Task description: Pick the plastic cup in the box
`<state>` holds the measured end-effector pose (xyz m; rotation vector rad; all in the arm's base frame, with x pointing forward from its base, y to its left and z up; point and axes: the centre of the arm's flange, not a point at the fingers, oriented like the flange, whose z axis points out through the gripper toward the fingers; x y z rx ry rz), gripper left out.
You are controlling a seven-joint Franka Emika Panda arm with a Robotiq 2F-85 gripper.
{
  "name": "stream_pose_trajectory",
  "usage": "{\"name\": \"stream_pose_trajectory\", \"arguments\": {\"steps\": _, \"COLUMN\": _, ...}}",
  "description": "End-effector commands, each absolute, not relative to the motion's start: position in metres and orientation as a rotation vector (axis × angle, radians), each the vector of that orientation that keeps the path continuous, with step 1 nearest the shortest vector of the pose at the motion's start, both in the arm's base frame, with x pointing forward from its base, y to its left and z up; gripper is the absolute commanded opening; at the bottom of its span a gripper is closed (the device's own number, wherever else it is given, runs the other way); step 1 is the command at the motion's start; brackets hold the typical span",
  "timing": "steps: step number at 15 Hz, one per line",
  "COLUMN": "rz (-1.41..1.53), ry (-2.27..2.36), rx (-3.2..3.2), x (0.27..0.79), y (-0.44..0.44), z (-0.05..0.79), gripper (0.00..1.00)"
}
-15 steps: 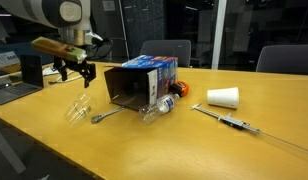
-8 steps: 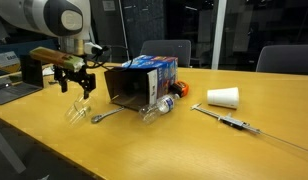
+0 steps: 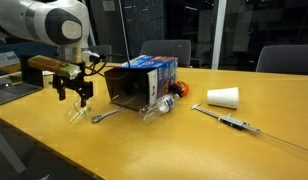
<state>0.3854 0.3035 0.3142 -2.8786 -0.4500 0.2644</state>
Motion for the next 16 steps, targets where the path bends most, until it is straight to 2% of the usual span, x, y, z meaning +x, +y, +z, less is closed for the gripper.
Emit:
{"name": "stream_pose_trajectory", "arguments": {"steps": 1, "rz": 0.274, "ry": -0.418, "rx": -2.883, "x": 0.389, "y": 0.313, "z": 0.309, "gripper": 1.0}}
{"name": "stream_pose_trajectory", "arguments": {"steps": 14, "rz": 0.403, "ry": -0.33, "rx": -2.867, "x": 0.394, "y": 0.312, "z": 0.269, "gripper": 1.0}}
{"name": "stream_pose_trajectory", "arguments": {"steps": 15, "rz": 0.395, "ry": -0.336, "rx": -2.865, "x": 0.395, "y": 0.312, "z": 0.266, "gripper": 0.75}}
{"name": "stream_pose_trajectory", "arguments": {"steps": 16, "rz": 0.392, "ry": -0.336, "rx": -2.864, "x": 0.396, "y": 0.312, "z": 0.264, "gripper": 0.74}}
